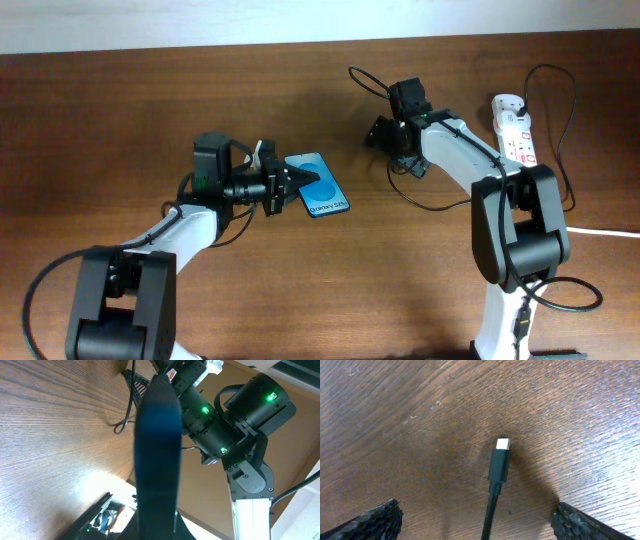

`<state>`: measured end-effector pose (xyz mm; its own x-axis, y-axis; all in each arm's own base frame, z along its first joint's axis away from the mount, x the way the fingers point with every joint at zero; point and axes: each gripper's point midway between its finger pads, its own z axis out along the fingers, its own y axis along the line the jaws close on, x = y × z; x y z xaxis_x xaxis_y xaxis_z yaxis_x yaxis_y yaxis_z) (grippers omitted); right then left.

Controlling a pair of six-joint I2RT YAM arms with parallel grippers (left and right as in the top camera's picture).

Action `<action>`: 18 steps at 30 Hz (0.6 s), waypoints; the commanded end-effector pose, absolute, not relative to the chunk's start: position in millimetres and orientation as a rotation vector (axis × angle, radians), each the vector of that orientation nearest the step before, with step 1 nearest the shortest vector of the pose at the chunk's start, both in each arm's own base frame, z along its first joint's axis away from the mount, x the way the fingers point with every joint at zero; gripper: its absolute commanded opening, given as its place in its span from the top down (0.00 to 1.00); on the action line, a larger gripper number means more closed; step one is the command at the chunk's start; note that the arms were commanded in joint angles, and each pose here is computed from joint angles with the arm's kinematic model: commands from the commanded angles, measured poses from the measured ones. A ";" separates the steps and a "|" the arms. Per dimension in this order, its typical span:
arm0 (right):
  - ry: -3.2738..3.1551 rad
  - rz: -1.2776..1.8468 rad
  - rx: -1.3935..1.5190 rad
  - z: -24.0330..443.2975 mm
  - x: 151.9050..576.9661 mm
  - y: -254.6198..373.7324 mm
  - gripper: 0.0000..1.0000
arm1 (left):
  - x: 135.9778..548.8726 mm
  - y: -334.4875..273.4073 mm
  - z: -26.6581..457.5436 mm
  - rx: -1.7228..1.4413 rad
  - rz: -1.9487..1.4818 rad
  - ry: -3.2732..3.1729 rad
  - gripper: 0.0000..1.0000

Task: Plug charger to phone and switch on socket
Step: 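Grasp the black USB-C cable end with the right gripper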

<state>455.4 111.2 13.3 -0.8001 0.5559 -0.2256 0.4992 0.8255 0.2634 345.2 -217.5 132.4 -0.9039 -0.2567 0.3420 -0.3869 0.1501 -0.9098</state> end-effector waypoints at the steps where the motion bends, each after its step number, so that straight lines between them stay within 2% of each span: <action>1: 2.737 0.259 0.821 5.7 450.9 109.0 0.22 | 348.3 -220.0 142.4 0.584 1.910 -2.310 1.00; 3: 2.749 0.292 0.817 5.7 449.5 113.3 0.43 | 348.3 -220.0 142.4 0.584 1.910 -2.310 1.00; 4: 2.757 0.310 0.817 5.7 448.5 115.5 0.48 | 348.3 -220.0 142.4 0.584 1.910 -2.310 1.00; 8: 2.772 0.315 0.819 5.0 445.4 116.6 0.58 | 348.4 -220.0 142.4 0.585 1.910 -2.311 1.00; 10: 2.790 0.303 0.698 7.0 447.6 116.9 0.62 | 349.3 -219.6 141.9 0.591 1.909 -2.315 1.00; 12: 2.791 0.272 0.553 9.8 453.2 115.1 0.62 | 350.4 -219.2 141.2 0.600 1.908 -2.321 1.00; 13: 2.785 0.246 0.479 13.2 457.5 113.4 0.55 | 351.8 -218.7 140.3 0.611 1.906 -2.329 1.00; 18: 2.810 0.013 0.482 50.0 457.3 92.4 0.46 | 353.6 -218.0 138.7 0.629 1.901 -2.339 1.00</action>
